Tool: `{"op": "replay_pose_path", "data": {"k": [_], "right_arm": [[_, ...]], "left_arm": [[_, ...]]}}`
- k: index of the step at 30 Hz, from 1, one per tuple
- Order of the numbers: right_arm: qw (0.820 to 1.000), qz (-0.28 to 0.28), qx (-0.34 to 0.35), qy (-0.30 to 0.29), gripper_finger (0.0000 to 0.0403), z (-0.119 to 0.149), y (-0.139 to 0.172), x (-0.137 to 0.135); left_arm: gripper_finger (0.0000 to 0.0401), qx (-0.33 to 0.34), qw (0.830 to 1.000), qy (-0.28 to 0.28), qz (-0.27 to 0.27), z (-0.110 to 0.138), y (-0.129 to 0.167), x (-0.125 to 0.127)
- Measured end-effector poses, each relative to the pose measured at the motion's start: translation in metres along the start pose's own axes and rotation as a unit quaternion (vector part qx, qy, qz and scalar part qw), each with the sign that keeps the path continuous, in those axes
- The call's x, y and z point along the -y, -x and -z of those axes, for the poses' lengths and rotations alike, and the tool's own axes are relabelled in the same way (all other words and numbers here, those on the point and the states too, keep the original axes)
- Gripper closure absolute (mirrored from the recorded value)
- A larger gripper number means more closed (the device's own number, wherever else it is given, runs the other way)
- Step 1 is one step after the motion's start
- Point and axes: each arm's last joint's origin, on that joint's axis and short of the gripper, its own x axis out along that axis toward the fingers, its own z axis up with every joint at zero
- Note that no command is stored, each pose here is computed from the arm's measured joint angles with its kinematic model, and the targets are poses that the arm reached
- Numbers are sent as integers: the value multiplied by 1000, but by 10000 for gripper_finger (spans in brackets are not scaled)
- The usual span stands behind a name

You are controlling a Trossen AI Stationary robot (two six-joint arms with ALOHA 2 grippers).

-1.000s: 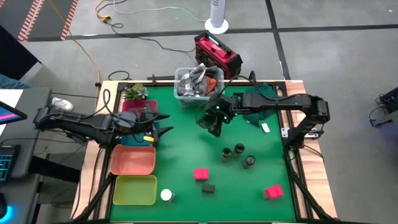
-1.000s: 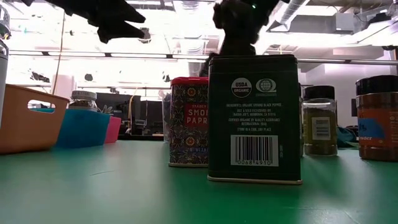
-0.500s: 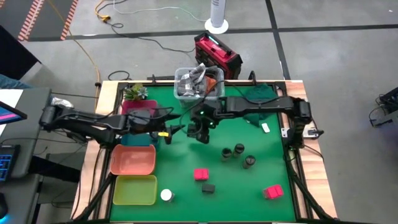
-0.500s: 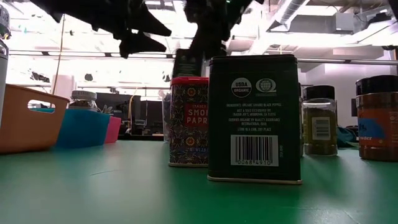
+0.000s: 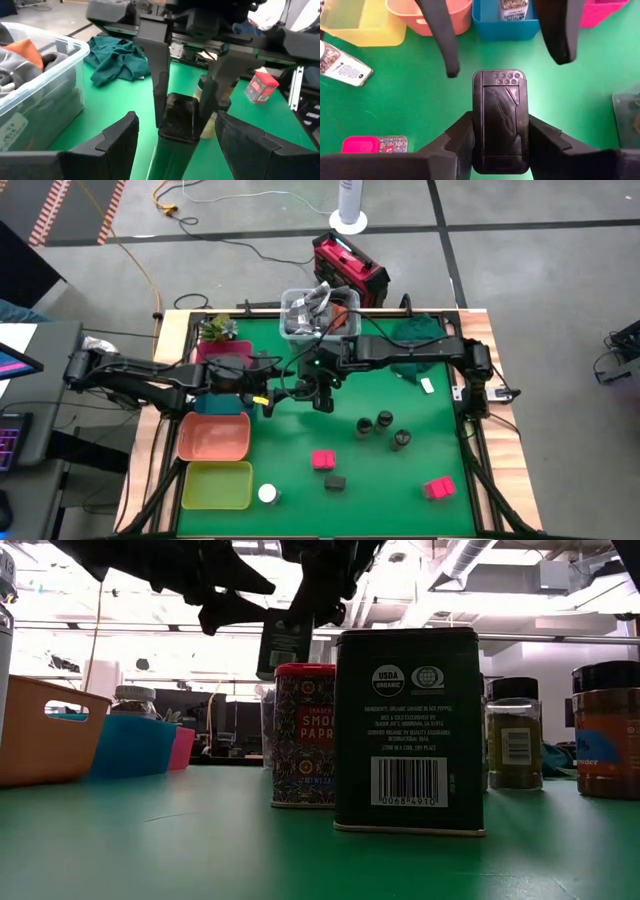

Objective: Sort spices by type
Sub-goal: Put the top green seasoning can into the red bin

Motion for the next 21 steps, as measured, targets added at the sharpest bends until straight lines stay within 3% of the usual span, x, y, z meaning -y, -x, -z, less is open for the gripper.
{"op": "replay_pose_path", "data": {"k": [21], "right_arm": [[1000, -10, 27, 9, 231, -5, 0, -1]], "left_arm": [[150, -6, 999, -37, 7, 2, 0, 1]]}}
